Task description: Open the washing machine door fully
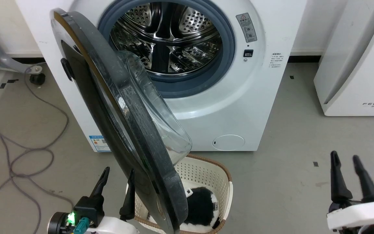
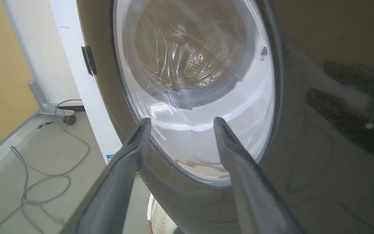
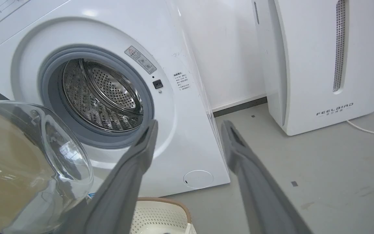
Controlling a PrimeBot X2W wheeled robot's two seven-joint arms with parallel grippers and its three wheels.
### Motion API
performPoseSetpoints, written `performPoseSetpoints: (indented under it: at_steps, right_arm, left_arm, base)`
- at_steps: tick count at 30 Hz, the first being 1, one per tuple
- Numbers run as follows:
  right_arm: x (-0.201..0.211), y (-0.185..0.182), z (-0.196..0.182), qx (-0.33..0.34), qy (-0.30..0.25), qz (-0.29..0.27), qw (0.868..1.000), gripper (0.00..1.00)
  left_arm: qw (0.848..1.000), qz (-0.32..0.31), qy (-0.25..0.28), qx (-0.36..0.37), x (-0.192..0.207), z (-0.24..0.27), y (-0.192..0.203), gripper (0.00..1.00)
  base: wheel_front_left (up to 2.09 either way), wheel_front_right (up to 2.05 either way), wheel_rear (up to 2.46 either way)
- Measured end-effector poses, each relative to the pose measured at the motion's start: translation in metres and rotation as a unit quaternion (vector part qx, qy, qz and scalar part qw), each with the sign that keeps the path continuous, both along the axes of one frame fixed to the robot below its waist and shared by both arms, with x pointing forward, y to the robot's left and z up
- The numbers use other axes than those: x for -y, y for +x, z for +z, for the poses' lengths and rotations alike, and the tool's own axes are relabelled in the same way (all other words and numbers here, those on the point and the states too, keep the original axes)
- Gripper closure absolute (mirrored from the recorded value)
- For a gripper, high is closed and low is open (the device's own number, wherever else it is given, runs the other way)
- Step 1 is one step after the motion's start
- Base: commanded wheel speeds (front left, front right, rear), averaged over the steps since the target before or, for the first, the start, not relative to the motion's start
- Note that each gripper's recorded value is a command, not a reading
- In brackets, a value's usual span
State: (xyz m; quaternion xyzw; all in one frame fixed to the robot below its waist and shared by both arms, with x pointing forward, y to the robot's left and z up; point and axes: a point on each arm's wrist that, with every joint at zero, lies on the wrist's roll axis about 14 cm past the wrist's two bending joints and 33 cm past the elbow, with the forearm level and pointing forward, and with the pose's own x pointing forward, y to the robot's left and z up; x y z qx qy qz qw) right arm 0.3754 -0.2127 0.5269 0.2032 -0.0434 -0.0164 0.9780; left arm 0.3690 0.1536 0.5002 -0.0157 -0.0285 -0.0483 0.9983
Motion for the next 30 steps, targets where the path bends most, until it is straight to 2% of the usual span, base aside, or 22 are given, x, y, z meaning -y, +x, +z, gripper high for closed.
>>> performPoseSetpoints:
  at_steps: [3, 8, 14, 24, 25, 26, 30]
  right_arm:
    - [0.001, -0.004, 0.008, 0.016, -0.079, -0.006, 0.997, 0.0]
    - [-0.016, -0.006, 0.013, 0.027, -0.155, 0.015, 0.987, 0.0]
    - [-0.039, -0.007, 0.003, 0.015, -0.173, 0.051, 0.983, 0.0]
    - [-0.046, -0.009, -0.009, -0.004, -0.169, 0.064, 0.984, 0.0]
    - [-0.046, -0.009, -0.009, -0.004, -0.169, 0.065, 0.984, 0.0]
    - [-0.046, -0.009, -0.01, -0.004, -0.169, 0.065, 0.984, 0.0]
    - [-0.047, -0.01, -0.009, -0.004, -0.169, 0.067, 0.983, 0.0]
  left_arm:
    - [1.0, 0.001, 0.0, -0.005, 0.0, -0.003, 0.001, 0.0]
    - [1.0, 0.005, 0.0, -0.01, -0.002, -0.006, 0.002, 0.0]
    - [1.0, 0.008, -0.002, -0.015, -0.003, -0.01, 0.002, 0.0]
    - [1.0, 0.013, -0.003, -0.02, -0.005, -0.013, 0.0, 0.0]
    - [1.0, 0.014, -0.003, -0.023, -0.005, -0.015, -0.001, 0.57]
    - [1.0, 0.014, -0.004, -0.023, -0.005, -0.015, -0.001, 1.0]
    - [1.0, 0.015, -0.007, -0.023, -0.005, -0.014, -0.001, 1.0]
  base:
    - [0.0, 0.0, 0.0]
    - [0.0, 0.0, 0.0]
    - [0.0, 0.0, 0.0]
    - [0.0, 0.0, 0.0]
    - [0.0, 0.0, 0.0]
    - [0.0, 0.0, 0.0]
    - [0.0, 0.0, 0.0]
